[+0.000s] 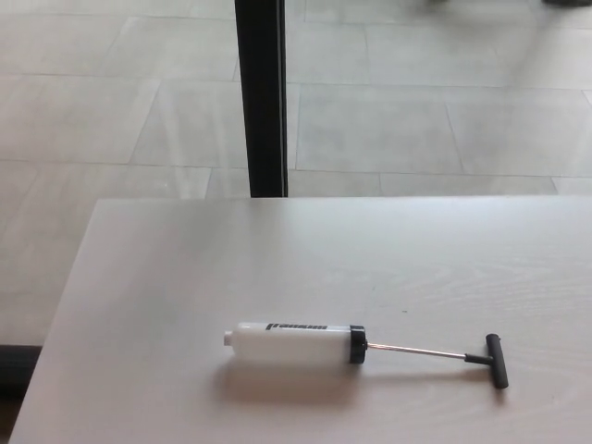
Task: The robot uses its left hand to lift the air pump kept on the middle of the desk and use the right hand to pull out the handle
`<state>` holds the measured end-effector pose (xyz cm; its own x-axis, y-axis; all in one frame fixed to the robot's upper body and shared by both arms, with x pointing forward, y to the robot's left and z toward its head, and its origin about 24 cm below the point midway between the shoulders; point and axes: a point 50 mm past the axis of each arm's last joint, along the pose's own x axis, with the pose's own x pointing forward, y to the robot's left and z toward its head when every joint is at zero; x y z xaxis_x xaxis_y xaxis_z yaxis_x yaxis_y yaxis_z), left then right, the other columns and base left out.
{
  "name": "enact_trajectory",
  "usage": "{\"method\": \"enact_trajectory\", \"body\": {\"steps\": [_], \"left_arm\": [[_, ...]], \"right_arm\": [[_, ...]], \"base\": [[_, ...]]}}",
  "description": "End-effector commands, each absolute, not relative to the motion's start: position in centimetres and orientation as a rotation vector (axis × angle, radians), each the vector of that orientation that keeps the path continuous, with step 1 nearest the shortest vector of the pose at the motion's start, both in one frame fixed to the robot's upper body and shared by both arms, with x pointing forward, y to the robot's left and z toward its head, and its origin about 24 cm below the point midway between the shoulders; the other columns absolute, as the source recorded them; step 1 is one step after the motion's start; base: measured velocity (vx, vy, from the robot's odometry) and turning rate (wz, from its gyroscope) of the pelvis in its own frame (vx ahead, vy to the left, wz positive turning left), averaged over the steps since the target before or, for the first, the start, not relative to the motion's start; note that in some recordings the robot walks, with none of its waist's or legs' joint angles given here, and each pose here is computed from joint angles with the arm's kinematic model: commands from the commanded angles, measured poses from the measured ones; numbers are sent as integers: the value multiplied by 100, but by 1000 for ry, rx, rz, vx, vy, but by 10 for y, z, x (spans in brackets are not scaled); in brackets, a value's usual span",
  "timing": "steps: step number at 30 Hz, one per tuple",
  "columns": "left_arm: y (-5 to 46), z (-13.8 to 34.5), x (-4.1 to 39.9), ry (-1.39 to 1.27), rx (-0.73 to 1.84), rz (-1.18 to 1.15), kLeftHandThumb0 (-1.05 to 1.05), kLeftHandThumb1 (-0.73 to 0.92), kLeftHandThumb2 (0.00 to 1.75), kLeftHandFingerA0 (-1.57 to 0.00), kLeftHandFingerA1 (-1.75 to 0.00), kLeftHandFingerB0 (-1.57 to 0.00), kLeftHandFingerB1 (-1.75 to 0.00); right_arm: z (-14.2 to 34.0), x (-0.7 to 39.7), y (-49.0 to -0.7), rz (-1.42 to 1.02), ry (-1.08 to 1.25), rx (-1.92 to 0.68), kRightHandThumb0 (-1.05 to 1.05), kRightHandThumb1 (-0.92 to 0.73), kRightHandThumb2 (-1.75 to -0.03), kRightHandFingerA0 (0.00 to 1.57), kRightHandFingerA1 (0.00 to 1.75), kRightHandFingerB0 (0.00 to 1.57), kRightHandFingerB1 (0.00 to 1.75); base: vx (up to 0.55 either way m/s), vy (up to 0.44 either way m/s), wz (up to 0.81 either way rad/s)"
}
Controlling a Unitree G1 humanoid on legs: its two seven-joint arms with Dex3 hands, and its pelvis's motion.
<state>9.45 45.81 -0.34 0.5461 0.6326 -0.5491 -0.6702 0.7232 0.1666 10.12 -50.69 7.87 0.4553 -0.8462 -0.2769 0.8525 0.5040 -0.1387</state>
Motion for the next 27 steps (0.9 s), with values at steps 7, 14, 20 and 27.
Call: {"method": "enact_trajectory", "body": {"steps": [7, 14, 20, 27], "left_arm": [[451, -39, 33, 551, -395, 1171, -59, 72, 61, -40, -65, -32, -45], [458, -30, 43, 548, -354, 1147, -58, 71, 61, -42, -62, -34, -44], [460, -27, 46, 467, -351, 1207, -54, 68, 60, -47, -66, -40, -48], [464, -21, 52, 460, -332, 1207, -52, 55, 89, -51, -70, -38, -58]], "right_arm": [[37, 75, -495, -1294, 132, 268, -38, -46, -108, 4, 55, 0, 51], [24, 84, -484, -1297, 125, 328, -76, -86, -66, 14, 53, 15, 34], [20, 81, -482, -1360, 81, 407, -78, -85, -66, 18, 58, 21, 36], [21, 87, -479, -1293, 94, 332, -80, -85, -66, 20, 59, 15, 35]], "base": [[0, 0, 0], [0, 0, 0], [0, 0, 0], [0, 0, 0]]}}
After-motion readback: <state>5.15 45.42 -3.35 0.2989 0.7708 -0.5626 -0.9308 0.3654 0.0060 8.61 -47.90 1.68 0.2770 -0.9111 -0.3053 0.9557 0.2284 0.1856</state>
